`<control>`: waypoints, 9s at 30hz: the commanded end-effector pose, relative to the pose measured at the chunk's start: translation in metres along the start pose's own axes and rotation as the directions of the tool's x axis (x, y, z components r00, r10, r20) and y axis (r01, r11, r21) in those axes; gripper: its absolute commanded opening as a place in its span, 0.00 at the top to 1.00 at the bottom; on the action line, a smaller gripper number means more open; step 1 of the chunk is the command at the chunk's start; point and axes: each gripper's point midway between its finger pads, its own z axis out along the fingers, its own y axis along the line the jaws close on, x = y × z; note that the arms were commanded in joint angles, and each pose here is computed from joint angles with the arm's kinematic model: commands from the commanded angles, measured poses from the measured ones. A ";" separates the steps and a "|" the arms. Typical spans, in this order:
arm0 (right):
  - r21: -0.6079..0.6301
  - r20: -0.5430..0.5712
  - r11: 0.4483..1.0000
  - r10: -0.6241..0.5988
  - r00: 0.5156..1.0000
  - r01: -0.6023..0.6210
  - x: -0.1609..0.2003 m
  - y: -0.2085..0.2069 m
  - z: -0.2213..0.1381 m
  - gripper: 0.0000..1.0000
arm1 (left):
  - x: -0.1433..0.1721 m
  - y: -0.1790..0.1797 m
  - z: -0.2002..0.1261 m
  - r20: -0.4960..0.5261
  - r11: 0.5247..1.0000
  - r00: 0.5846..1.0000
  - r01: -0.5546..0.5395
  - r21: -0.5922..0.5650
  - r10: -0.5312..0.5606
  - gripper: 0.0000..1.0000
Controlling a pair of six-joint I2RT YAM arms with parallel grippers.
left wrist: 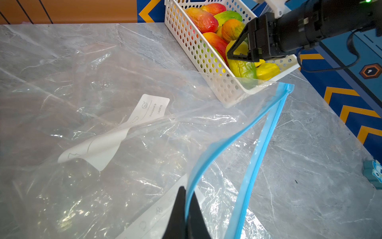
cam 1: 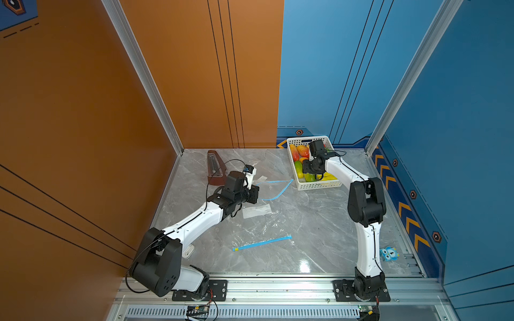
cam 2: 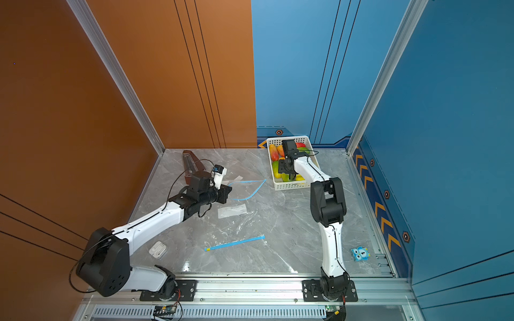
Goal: Place the mango in a zip-top bag and seal the zipper
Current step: Pick up the mango from the basket, then place the mango in the zipper food storage bag, then pick up the mango from the basket, then place the mango in the zipper food storage bag, then pick up the mango from the basket, then place the mango in the zipper food storage bag, then pick up the mango from the basket.
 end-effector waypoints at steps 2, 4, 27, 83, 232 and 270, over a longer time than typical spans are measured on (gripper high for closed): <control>-0.153 0.253 0.987 0.077 0.964 -0.039 -0.055 0.016 -0.098 0.67 | -0.020 -0.013 0.008 -0.003 0.995 0.996 0.092 0.049 -0.092 1.00; -0.289 0.347 0.957 0.142 0.927 -0.038 -0.069 0.028 -0.130 0.67 | -0.035 -0.020 0.008 -0.017 0.990 0.991 0.136 0.037 -0.135 1.00; -0.636 0.737 0.630 0.323 0.594 0.446 -0.040 0.164 -0.363 0.73 | -0.133 -0.065 -0.014 0.076 0.966 0.967 0.234 0.107 -0.243 1.00; 0.144 0.009 0.989 -0.023 1.000 0.022 -0.037 -0.056 0.043 0.25 | -0.140 -0.021 -0.005 0.051 0.968 0.970 0.230 0.100 -0.236 1.00; -0.508 0.786 0.706 0.146 0.600 0.494 -0.092 0.226 -0.273 0.23 | -0.179 -0.004 -0.026 0.089 0.932 0.939 0.312 0.186 -0.332 1.00; 0.210 0.115 0.826 0.511 0.852 -0.523 -0.022 -0.092 0.060 0.22 | -0.156 0.003 -0.024 0.063 0.943 0.949 0.295 0.154 -0.308 1.00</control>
